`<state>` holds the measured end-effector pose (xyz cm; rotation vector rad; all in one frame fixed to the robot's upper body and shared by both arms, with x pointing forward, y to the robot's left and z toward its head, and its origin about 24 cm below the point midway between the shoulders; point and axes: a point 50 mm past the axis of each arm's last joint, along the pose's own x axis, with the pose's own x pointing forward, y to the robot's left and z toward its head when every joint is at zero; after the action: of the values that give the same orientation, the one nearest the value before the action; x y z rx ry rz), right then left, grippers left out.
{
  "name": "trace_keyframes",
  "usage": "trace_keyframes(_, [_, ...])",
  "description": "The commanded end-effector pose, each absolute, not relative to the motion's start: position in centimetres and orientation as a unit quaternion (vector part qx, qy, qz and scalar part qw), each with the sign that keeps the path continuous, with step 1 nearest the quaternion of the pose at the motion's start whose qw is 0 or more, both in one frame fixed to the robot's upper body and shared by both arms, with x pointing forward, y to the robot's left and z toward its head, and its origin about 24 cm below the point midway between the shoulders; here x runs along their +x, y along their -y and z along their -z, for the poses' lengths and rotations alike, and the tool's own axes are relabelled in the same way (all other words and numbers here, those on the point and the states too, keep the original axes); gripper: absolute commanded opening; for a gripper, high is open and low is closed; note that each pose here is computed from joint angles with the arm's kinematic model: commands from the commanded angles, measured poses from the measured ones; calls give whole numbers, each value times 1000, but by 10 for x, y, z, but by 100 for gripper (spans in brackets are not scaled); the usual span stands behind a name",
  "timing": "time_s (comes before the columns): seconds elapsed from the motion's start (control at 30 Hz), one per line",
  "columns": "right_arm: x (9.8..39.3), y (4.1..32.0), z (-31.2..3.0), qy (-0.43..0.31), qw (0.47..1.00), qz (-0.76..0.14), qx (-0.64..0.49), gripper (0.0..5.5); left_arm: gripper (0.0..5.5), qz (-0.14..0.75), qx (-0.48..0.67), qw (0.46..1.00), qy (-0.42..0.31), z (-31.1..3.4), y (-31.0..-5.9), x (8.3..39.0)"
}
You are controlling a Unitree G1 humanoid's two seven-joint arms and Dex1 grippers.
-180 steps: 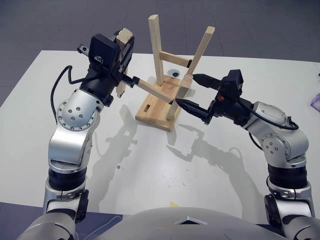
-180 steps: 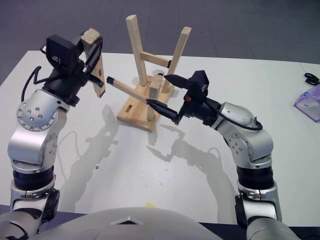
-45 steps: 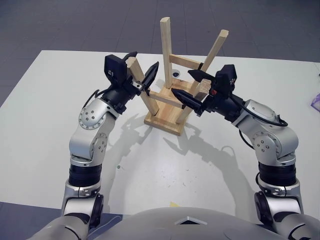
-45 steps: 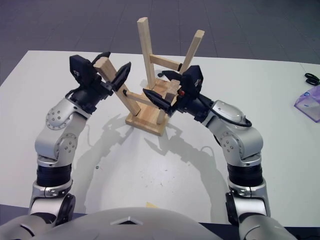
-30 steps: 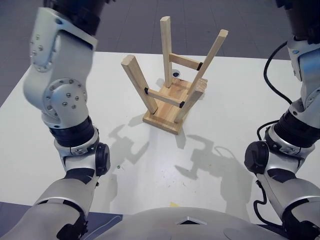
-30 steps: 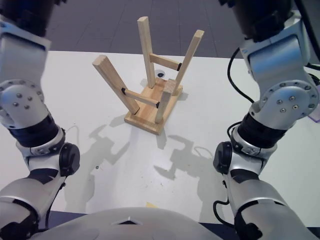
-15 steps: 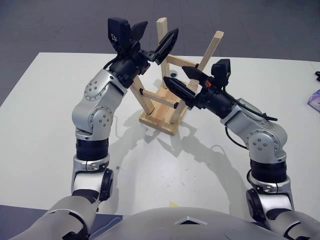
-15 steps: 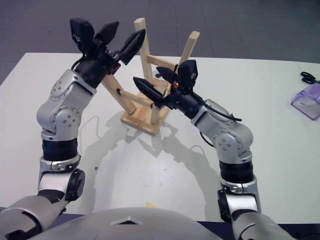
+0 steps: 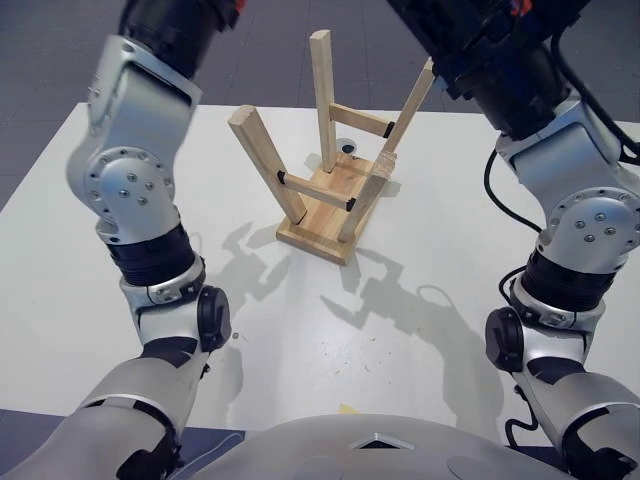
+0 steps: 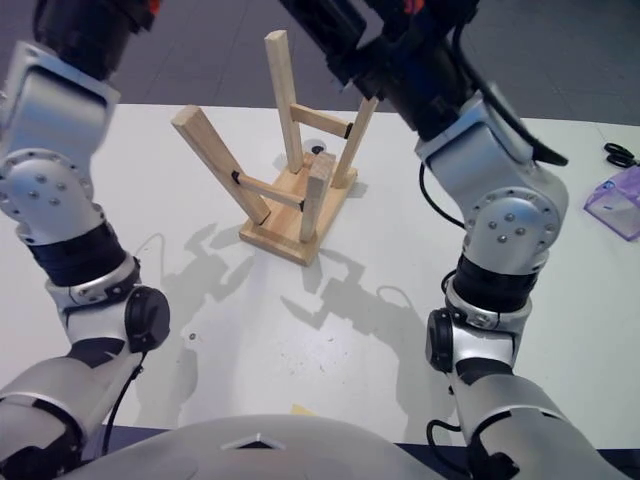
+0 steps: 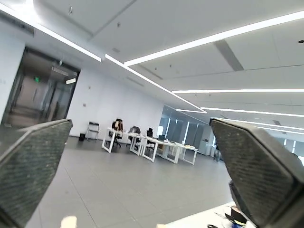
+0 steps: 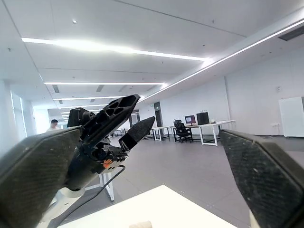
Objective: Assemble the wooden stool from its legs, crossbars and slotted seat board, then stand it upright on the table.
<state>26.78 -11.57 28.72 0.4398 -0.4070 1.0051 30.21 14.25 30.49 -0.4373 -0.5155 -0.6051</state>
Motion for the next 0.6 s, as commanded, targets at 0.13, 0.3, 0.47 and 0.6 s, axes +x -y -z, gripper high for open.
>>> trace_keyframes(0.13, [263,84,-166,-36,855,-475,203,540,539,233,-174,957,-10,-154,-127,336])
trace_keyframes(0.3, [261,89,-150,-59,861,-468,191,540,539,237,-191,952,-38,-129,-119,334])
trace_keyframes(0.47, [263,98,-168,-18,856,-466,221,540,539,234,-193,952,25,-160,-120,338])
trace_keyframes(0.6, [269,121,-207,78,835,-425,340,540,539,223,-197,949,100,-201,-129,335])
